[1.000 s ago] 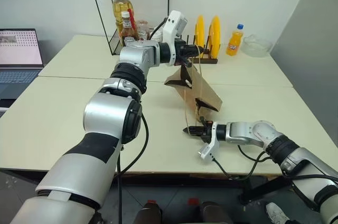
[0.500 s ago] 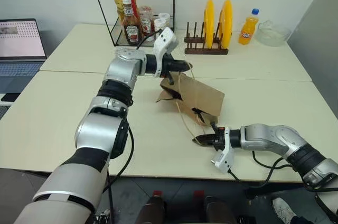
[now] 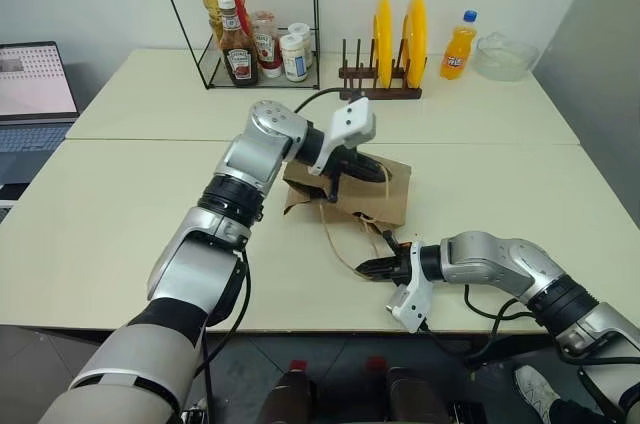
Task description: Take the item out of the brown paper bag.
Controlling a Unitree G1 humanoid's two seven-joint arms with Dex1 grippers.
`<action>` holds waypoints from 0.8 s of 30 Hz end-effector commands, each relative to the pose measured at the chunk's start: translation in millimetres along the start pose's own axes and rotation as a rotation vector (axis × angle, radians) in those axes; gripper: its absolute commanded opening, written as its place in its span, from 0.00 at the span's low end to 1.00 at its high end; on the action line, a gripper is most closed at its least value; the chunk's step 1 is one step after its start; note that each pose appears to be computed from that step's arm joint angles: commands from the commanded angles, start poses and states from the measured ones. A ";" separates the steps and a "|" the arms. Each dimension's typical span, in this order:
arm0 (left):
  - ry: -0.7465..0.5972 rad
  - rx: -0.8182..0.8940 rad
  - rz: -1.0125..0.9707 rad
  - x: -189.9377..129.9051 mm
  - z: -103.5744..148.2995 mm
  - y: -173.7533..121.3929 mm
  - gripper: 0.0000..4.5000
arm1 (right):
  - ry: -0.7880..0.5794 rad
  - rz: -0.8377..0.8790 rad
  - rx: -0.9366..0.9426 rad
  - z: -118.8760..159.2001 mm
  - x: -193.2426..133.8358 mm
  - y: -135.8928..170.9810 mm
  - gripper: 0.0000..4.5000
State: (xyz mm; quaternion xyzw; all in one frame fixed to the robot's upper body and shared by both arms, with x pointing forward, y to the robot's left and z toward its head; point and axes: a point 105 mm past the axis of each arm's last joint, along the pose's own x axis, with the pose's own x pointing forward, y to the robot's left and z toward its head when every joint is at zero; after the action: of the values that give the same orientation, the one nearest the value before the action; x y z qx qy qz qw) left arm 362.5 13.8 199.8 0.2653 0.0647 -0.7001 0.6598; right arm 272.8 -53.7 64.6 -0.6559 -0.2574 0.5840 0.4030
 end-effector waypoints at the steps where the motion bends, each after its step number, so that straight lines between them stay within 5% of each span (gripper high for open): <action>1: 0.013 0.097 0.003 -3.8 13.1 3.3 0.00 | -0.032 0.109 0.008 8.3 6.8 23.8 0.01; 4: 0.025 0.131 0.023 -9.8 10.6 6.2 0.00 | -0.024 0.111 0.011 6.8 6.5 24.9 0.01; 12: 0.001 0.166 0.048 -21.2 16.1 9.9 0.48 | -0.021 0.109 0.017 5.2 6.9 27.0 0.00; 24: 0.040 0.353 -0.115 -25.5 37.0 -9.0 0.48 | -0.018 0.115 0.025 0.4 12.4 31.5 0.00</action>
State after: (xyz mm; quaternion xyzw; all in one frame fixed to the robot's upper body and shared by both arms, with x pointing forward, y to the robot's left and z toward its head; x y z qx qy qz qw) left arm 349.2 25.5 221.5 0.3538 0.0019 -0.7319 0.5823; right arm 278.9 -51.4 61.7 -0.6590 -0.2578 0.5840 0.3977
